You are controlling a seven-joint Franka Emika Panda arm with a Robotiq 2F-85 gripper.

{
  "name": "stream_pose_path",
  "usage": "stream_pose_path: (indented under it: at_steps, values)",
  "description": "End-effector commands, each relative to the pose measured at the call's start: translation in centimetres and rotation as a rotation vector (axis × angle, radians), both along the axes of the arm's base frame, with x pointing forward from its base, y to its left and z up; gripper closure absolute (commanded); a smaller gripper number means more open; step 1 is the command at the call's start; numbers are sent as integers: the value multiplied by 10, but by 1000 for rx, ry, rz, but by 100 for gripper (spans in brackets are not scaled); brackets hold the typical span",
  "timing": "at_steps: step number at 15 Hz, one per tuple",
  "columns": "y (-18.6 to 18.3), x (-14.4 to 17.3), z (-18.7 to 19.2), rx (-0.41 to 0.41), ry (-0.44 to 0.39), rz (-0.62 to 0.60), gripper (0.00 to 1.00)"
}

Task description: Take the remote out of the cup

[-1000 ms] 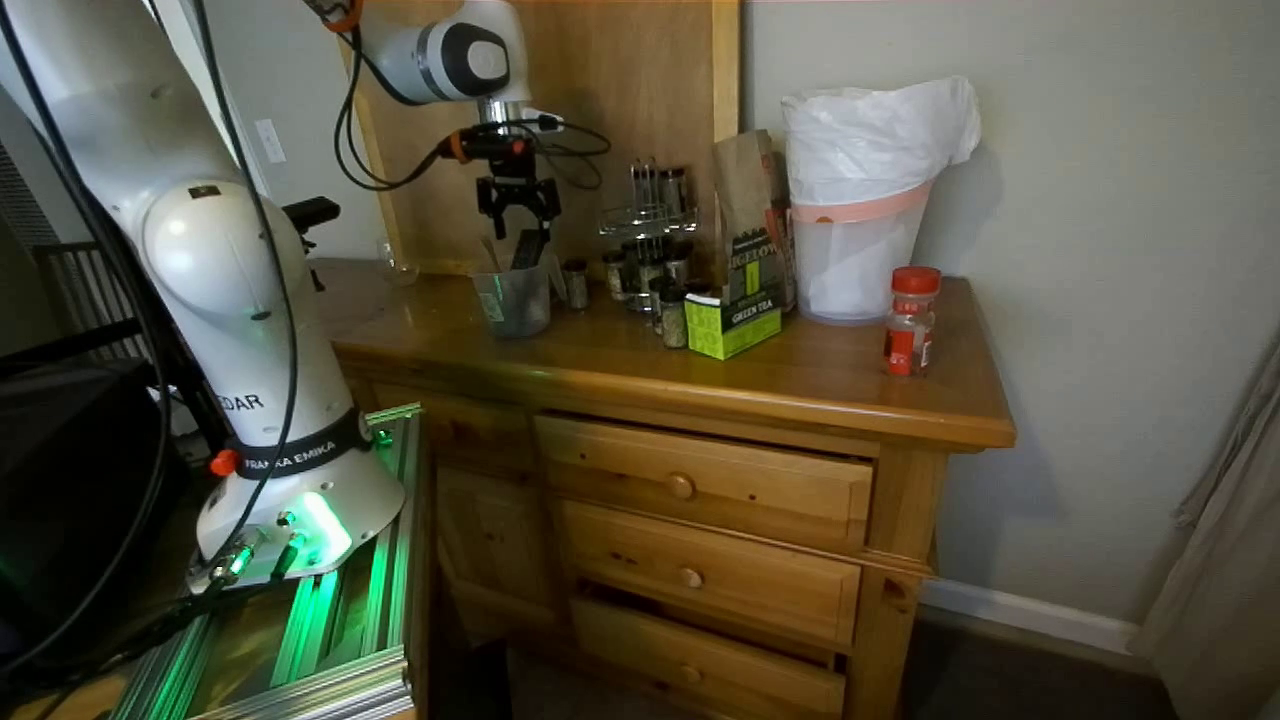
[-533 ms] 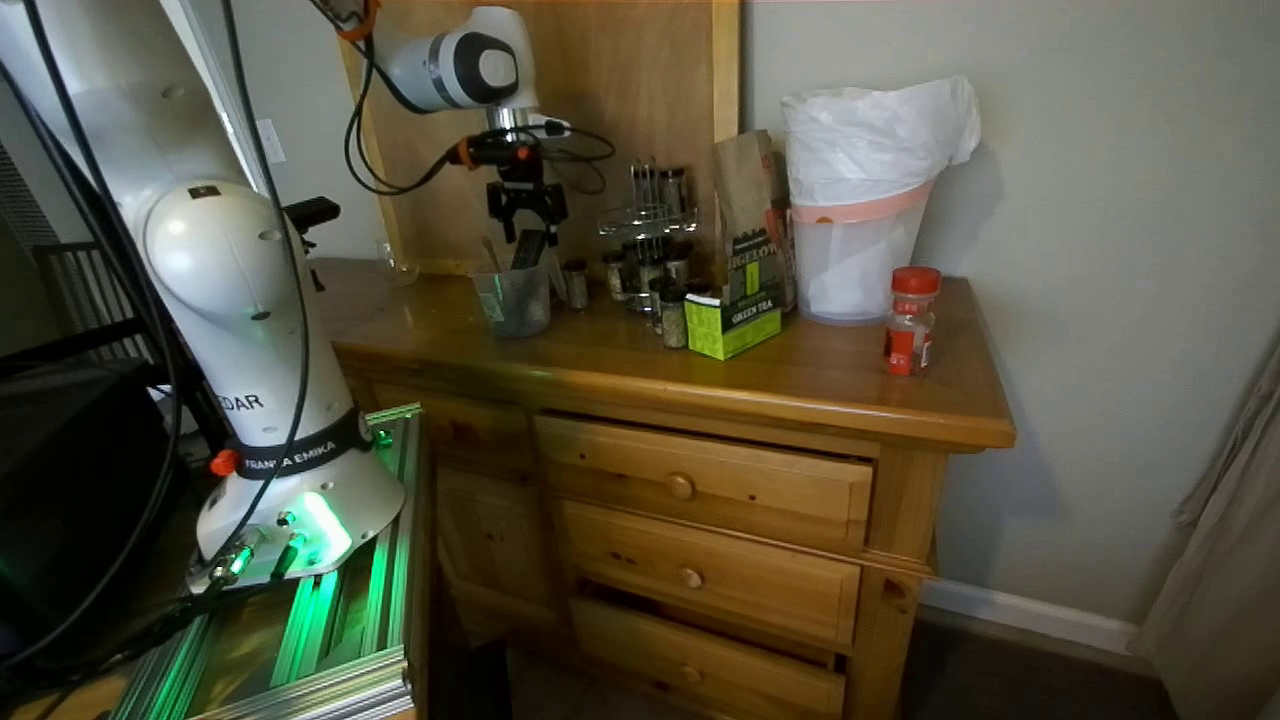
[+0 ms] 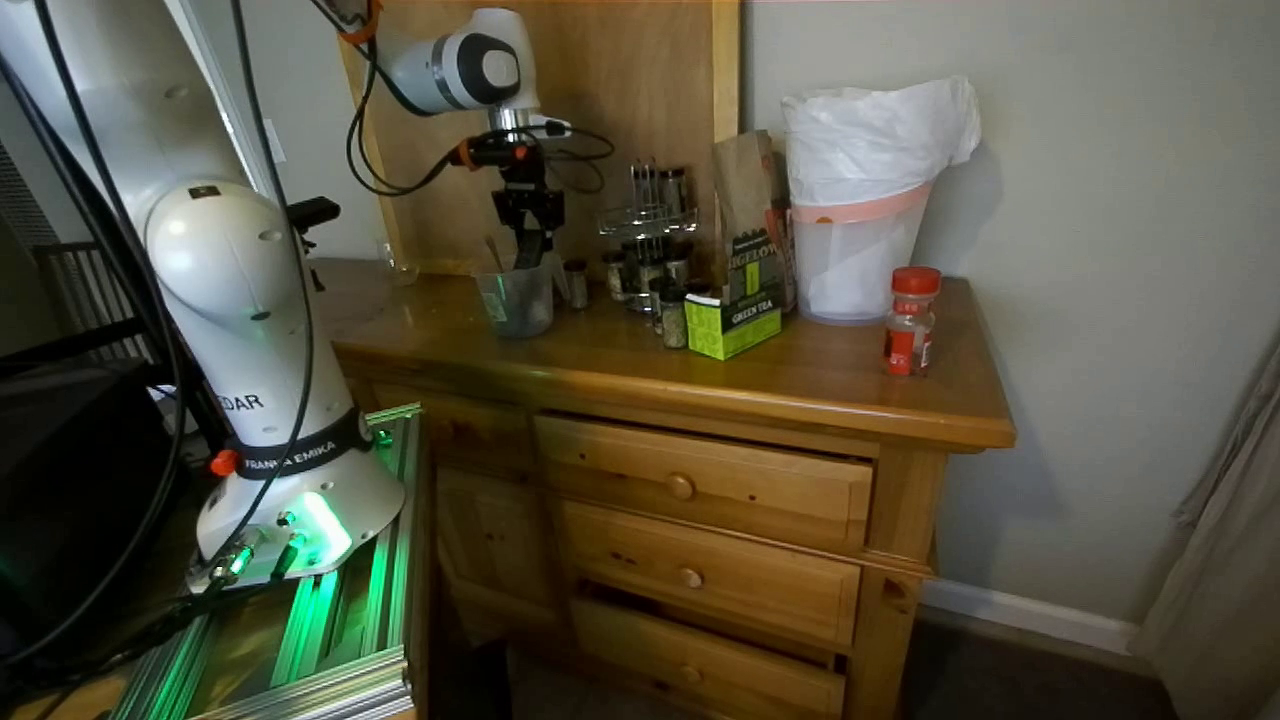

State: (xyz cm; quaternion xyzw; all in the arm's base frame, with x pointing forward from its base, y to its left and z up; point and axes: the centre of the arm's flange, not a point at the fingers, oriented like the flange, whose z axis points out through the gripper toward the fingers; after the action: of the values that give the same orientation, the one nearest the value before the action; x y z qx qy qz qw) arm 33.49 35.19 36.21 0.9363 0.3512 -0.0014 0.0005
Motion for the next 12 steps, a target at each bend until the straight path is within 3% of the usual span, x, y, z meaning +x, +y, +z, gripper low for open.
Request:
stream_pose_path:
  at_steps: [1, 12]
  values:
    - [3, 0, 13, -9, -29, -15, 68]
    - [-34, -29, 109, 91, -178, -20, 68]
